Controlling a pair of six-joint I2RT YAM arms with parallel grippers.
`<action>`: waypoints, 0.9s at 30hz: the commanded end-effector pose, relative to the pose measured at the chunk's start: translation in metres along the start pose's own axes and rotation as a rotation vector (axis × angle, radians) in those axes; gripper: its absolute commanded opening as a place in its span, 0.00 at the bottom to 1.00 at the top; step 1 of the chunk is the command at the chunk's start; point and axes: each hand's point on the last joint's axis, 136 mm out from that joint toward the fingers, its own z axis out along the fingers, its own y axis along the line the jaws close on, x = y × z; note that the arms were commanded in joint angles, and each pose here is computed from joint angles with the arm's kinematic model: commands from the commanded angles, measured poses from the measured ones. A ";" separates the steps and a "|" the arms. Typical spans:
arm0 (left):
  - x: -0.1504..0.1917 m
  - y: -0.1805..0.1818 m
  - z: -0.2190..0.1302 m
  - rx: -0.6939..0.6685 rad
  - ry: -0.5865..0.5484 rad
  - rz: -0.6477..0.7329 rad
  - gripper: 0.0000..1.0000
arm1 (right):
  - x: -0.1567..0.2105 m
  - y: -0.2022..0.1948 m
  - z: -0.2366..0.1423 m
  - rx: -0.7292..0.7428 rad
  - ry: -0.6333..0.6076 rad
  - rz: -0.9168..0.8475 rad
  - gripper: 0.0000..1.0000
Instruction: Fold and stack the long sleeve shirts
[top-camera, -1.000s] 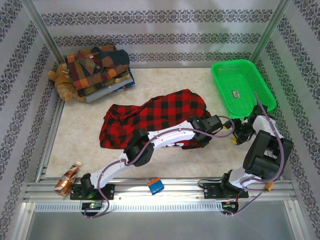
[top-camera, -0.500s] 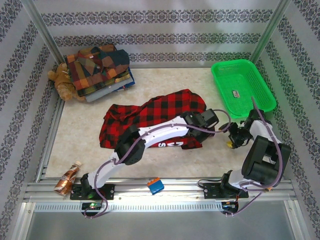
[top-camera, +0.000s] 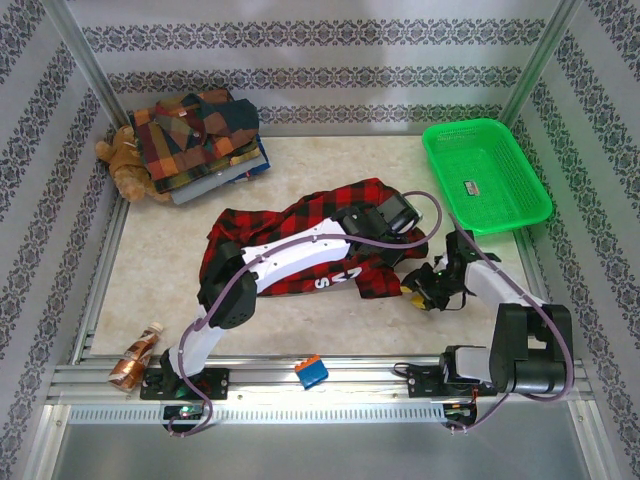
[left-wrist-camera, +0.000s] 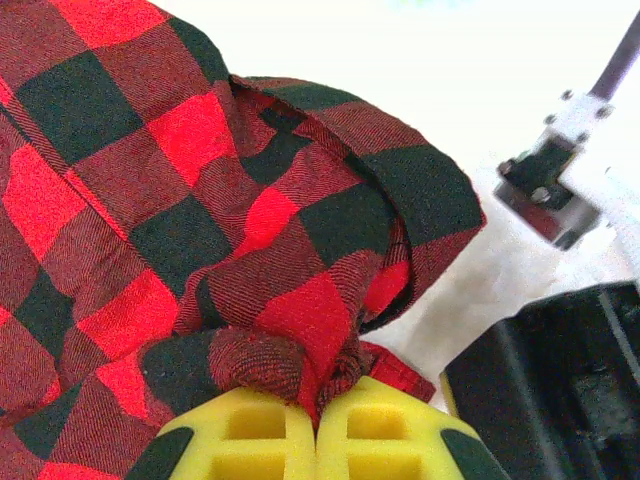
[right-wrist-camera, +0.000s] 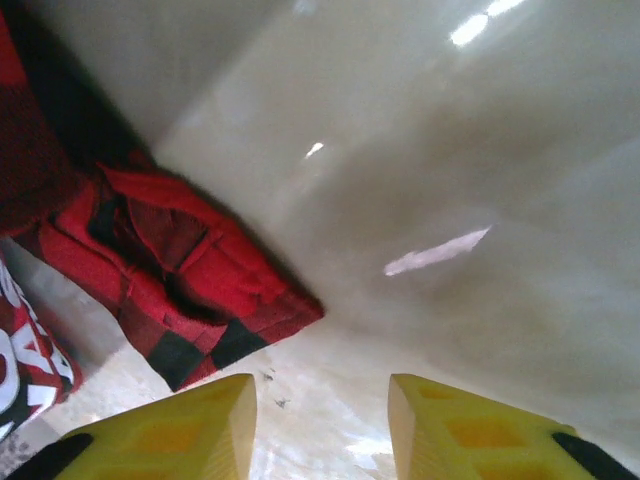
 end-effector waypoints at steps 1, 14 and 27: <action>-0.020 0.004 -0.020 0.014 -0.070 -0.020 0.00 | -0.002 0.018 0.005 -0.048 -0.005 0.024 0.39; -0.025 0.014 -0.034 0.010 -0.094 -0.038 0.00 | -0.026 0.016 0.039 0.019 -0.062 0.106 0.30; -0.025 0.019 -0.055 0.008 -0.130 -0.036 0.00 | -0.080 0.012 0.022 0.118 -0.263 0.246 0.27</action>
